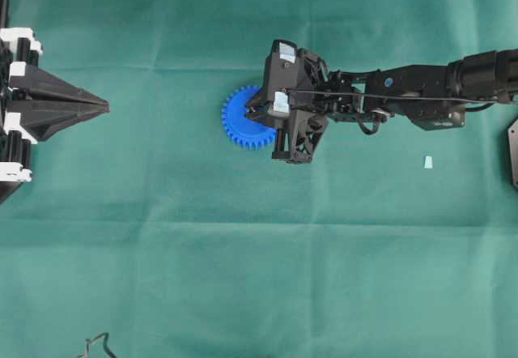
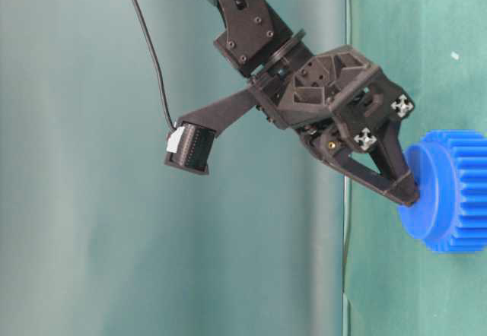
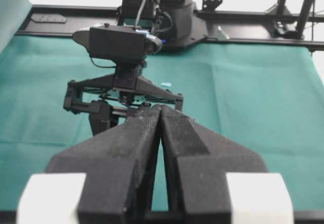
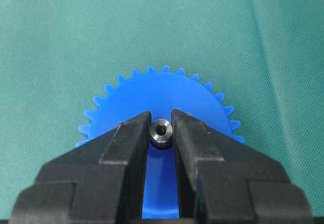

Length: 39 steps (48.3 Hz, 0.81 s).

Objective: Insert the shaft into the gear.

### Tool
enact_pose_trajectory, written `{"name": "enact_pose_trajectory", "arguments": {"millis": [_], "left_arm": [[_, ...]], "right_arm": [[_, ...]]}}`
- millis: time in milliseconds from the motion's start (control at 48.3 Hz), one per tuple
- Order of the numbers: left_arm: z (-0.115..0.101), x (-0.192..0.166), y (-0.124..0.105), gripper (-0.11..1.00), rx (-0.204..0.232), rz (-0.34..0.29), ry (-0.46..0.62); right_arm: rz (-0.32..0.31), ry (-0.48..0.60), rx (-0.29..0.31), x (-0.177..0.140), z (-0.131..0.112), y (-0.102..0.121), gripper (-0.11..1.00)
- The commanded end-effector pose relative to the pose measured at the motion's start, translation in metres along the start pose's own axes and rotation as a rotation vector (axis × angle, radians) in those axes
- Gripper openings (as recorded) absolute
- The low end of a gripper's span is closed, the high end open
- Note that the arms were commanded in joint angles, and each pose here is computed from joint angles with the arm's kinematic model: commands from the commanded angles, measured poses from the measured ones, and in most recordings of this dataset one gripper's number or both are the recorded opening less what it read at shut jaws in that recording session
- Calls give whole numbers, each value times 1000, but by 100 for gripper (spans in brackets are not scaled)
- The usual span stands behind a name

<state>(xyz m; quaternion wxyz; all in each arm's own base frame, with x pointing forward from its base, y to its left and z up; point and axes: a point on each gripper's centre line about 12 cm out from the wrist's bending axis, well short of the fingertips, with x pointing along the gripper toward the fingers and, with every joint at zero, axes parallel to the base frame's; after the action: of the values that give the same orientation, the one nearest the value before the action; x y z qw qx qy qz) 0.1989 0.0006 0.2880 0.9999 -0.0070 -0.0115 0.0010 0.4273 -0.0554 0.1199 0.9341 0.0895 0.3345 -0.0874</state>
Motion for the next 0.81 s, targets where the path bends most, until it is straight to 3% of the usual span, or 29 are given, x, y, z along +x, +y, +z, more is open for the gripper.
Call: {"name": "enact_pose_trajectory", "arguments": {"millis": [0,124,290,414,580,787], "left_arm": [[11,3,0,0,5,2,-28],[11,3,0,0,3,2,-28],[11,3,0,0,3,2,-28],[11,3,0,0,3,2,-28],[11,3,0,0,5,2,-29],[11,3,0,0,3,2,-28]], "right_arm": [[5,-13,-2,-3,7,2,17],[5,-16,4,-3,8,2,22],[7,-50,23,-4,14,3,68],[12,-83,23,-11,24,4,95],[23,-138,11,-36,46,8,96],[37,-204,-15,-88,73,12,96]]}}
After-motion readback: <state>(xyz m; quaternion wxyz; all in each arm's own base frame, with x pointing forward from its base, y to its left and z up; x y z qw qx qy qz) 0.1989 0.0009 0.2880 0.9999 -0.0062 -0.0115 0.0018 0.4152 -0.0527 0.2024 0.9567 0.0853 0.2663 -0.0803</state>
